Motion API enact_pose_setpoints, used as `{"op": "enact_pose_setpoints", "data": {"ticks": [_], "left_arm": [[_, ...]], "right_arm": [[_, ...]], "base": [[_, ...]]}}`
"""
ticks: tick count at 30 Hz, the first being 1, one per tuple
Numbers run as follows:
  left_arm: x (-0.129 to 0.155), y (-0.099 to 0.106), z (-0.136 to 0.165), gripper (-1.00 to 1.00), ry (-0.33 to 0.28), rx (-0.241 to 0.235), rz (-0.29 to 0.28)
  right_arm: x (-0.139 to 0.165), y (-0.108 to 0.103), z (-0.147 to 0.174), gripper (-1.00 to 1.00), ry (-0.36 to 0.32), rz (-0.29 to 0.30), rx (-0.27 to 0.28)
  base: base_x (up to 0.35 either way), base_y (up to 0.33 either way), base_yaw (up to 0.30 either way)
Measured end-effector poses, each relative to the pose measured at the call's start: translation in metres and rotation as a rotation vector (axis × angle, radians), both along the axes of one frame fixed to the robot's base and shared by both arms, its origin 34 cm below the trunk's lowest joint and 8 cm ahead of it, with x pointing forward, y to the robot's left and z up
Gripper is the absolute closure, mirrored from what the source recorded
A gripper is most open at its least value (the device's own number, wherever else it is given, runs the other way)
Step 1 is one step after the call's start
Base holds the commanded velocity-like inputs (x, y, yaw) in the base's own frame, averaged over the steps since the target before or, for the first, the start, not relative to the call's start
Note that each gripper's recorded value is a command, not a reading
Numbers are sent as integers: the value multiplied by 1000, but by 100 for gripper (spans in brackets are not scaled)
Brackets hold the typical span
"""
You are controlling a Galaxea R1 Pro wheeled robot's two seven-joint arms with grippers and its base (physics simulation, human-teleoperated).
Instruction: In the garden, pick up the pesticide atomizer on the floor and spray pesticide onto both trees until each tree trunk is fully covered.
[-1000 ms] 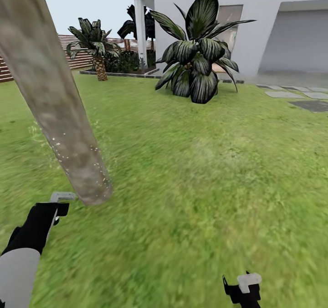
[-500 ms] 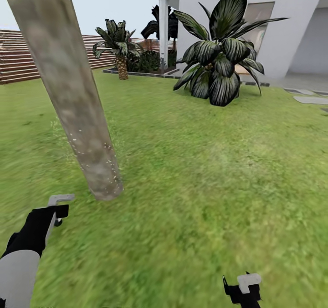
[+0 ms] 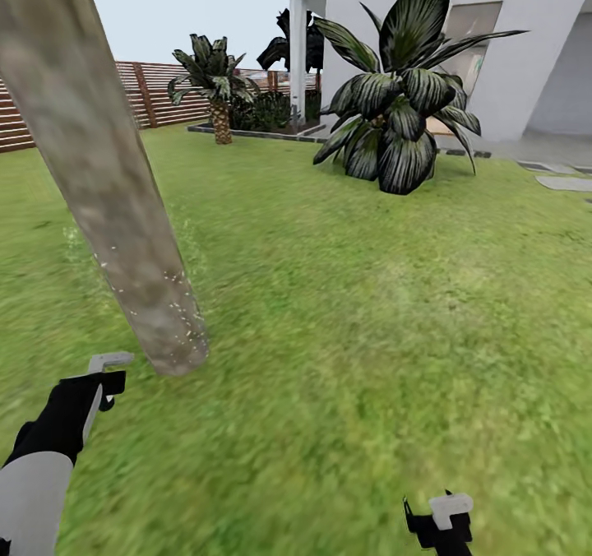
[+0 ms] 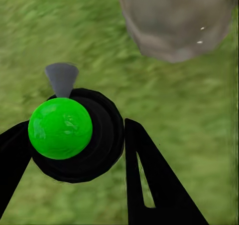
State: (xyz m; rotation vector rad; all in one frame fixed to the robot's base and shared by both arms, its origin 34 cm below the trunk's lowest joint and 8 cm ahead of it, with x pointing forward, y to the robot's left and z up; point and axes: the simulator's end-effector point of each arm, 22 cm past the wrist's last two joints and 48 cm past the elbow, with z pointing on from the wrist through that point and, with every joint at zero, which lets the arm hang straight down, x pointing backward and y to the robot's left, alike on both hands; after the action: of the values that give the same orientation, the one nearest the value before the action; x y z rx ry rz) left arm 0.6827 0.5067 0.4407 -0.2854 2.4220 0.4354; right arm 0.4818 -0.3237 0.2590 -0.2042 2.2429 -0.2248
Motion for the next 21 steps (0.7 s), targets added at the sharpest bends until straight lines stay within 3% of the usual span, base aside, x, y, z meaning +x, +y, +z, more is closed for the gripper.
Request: {"op": "enact_pose_setpoints", "data": {"ticks": [7,12,21], "left_arm": [[0,0,0,100,0,0,0],[0,0,0,100,1,1,0],[0,2,1,100,1,4,-1]], "right_arm": [[0,0,0,-100,0,-1,0],[0,1,0,-100,0,0,2],[0,0,0,-100,0,0,1]], "base": [[32,-268,0],[30,-272,222],[266,-148,72]]}}
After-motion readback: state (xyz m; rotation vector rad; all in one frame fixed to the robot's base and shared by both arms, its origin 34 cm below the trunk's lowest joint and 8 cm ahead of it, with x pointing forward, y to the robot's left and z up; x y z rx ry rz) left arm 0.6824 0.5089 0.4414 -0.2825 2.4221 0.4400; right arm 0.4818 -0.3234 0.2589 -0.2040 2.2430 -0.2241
